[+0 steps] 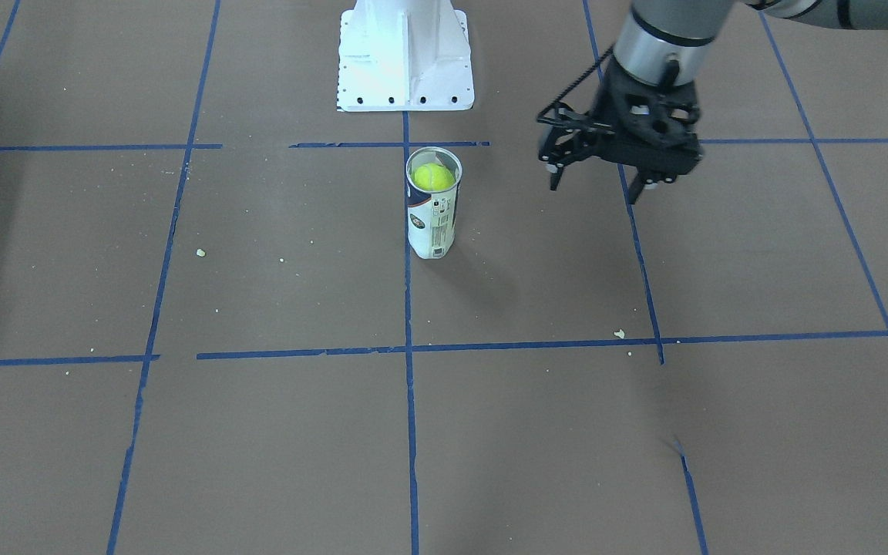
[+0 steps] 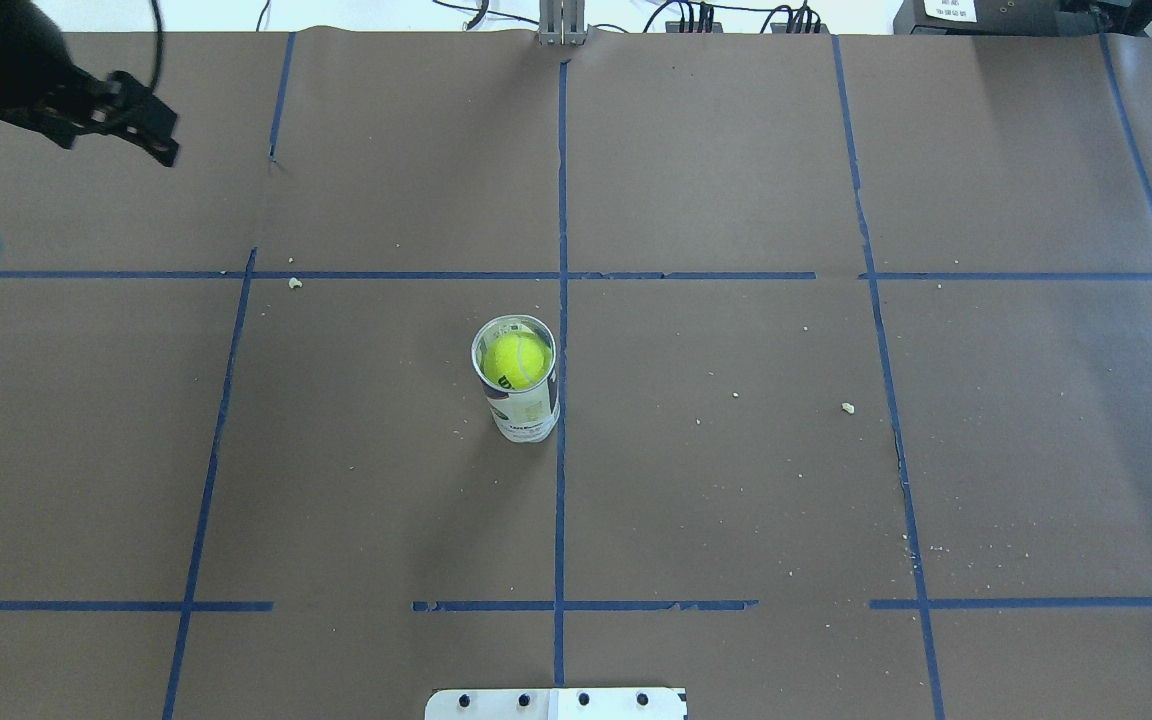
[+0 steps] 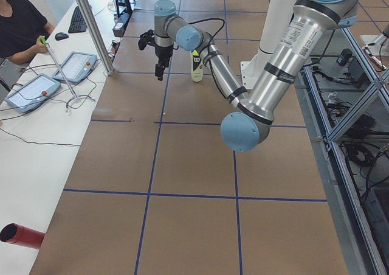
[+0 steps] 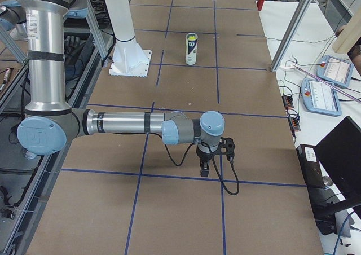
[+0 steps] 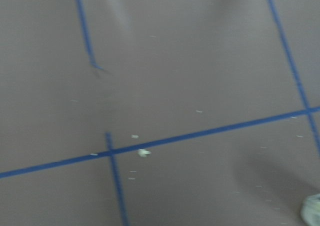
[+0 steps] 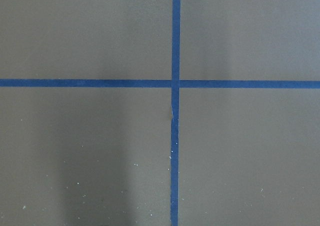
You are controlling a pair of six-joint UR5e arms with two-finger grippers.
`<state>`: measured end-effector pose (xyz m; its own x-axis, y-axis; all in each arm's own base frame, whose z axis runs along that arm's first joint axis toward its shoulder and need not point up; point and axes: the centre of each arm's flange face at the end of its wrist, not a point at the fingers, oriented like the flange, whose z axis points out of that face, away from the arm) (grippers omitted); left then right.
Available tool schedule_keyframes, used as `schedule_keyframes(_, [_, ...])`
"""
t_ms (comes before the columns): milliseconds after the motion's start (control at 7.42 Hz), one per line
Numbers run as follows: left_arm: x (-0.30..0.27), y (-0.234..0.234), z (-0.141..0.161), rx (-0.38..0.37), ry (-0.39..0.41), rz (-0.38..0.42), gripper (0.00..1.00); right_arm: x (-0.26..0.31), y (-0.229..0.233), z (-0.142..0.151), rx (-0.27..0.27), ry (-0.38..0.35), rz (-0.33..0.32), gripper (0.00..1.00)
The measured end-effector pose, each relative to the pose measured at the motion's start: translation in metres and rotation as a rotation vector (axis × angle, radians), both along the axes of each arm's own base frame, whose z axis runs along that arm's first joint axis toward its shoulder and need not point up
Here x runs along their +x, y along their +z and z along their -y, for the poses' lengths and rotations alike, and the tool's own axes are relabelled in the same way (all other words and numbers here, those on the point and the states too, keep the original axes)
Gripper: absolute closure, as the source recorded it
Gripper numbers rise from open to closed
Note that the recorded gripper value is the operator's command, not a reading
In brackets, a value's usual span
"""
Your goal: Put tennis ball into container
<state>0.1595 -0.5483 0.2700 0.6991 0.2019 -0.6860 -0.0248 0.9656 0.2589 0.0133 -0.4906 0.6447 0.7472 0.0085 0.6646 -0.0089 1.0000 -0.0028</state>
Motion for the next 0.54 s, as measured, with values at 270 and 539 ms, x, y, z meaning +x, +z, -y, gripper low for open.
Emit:
schedule_keyframes(270, [-0.104,0.119,-0.001,-0.069,0.018,0.044,0.00,0.000,0.000,0.000,0.000,0.000,0.000,0.00])
schedule_keyframes(539, [-0.175,0.229,-0.029,-0.122,0.051,0.065,0.00,0.000,0.000,0.000,0.000,0.000,0.000,0.00])
